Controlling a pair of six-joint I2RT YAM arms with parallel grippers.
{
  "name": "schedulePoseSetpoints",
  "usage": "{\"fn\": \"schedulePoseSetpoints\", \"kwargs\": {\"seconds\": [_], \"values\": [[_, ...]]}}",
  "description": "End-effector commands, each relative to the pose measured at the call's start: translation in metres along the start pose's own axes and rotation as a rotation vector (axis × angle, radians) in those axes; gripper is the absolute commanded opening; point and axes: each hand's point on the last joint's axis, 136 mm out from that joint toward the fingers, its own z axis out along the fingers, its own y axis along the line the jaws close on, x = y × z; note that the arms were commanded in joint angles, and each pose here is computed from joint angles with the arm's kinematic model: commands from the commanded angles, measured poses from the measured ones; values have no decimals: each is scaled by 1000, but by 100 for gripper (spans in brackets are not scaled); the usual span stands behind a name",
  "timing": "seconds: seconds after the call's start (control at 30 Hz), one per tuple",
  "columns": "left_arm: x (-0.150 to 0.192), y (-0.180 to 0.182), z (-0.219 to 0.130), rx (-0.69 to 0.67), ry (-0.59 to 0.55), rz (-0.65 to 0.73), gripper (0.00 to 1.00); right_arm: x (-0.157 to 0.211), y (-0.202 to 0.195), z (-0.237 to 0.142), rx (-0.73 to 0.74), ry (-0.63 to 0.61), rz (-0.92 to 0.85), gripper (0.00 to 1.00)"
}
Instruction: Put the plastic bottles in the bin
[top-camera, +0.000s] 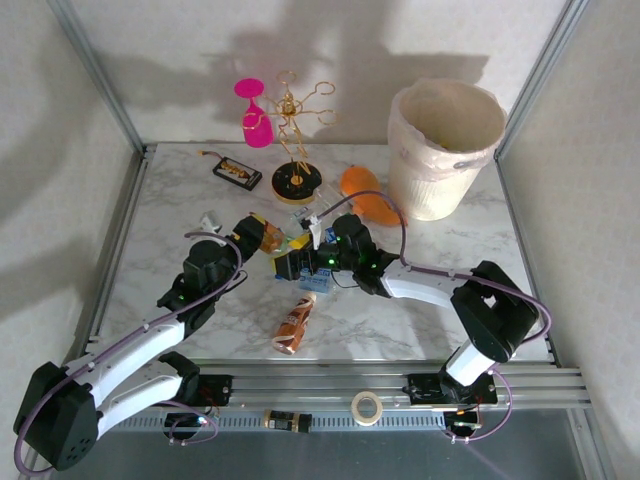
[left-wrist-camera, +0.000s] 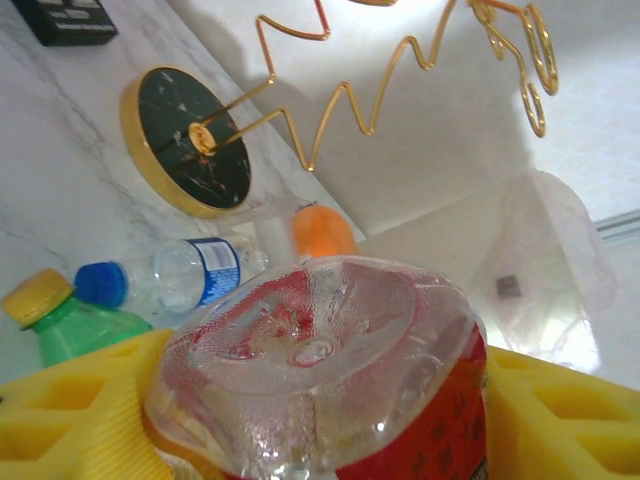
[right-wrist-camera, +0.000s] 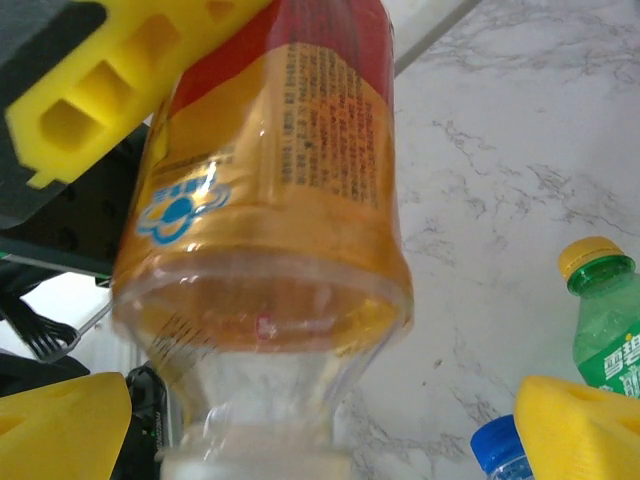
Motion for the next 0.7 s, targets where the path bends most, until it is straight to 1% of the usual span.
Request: {"fn": "schedulePoseSetpoints", "kwargs": {"seconds": [0.0, 0.17, 0.2, 0.33, 0.4, 0.5, 0.57, 0.67], "values": [[10, -13, -4, 78, 44, 3, 56, -20, 12, 6, -40, -49, -20, 98], [19, -13, -4, 87, 71, 6, 56, -22, 12, 6, -36, -55, -21, 91], [21, -13, -4, 92, 76, 6, 56, -22, 12, 6, -34, -56, -20, 88], [30, -16, -3, 106, 103, 7, 56, -20, 13, 8, -48, -47, -15, 71], [33, -17, -2, 105, 113, 9, 57, -20, 14, 8, -55, -48, -12, 61], [34, -16, -2, 105, 113, 5, 57, -21, 17, 6, -64, -55, -16, 49], [32, -16, -2, 99, 106, 7, 58, -22, 18, 3, -67, -62, -22, 44], [26, -17, -2, 84, 85, 22, 61, -23, 18, -1, -52, -76, -26, 41]]}}
